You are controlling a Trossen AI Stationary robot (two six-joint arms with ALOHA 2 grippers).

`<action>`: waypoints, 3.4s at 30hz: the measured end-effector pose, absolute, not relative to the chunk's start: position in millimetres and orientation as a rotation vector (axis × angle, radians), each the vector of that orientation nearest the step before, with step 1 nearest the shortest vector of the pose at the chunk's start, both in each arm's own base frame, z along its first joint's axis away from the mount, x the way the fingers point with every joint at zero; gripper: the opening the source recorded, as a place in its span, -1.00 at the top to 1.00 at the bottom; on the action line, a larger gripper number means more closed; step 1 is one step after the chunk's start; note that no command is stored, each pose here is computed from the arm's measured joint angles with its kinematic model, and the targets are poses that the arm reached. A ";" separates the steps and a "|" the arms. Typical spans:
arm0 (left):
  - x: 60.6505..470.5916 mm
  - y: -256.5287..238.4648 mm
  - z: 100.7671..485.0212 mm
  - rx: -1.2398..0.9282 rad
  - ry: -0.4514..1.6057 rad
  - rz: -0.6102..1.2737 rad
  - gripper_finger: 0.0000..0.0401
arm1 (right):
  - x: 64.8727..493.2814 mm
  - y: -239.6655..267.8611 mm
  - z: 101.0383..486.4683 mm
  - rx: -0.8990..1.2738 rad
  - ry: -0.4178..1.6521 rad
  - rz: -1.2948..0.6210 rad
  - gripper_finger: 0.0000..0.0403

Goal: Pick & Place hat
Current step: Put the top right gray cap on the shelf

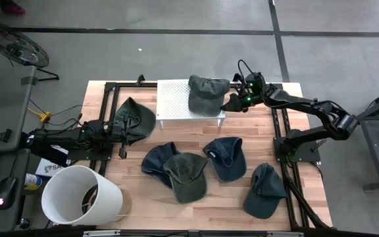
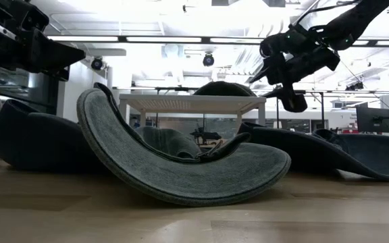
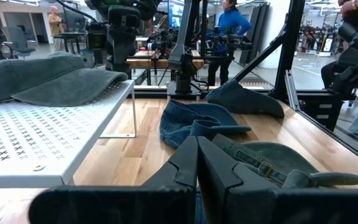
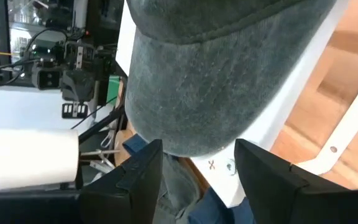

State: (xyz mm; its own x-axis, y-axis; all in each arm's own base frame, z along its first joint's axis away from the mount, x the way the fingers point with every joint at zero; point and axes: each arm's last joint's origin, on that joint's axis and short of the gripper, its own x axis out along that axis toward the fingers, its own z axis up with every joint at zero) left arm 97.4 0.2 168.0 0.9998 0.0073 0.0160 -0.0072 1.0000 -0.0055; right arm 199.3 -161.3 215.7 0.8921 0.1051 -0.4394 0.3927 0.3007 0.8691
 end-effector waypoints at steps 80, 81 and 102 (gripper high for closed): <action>97.4 0.2 168.0 -0.005 -0.016 0.007 0.97 | 328.3 -28.5 245.8 -0.436 0.881 -0.655 0.64; 97.4 0.2 168.0 -0.005 -0.016 0.007 0.97 | 328.3 -28.6 246.0 -0.433 0.878 -0.661 0.71; 97.4 0.2 168.0 -0.005 -0.016 0.007 0.97 | 315.6 -17.2 265.3 -0.483 0.872 -0.512 0.97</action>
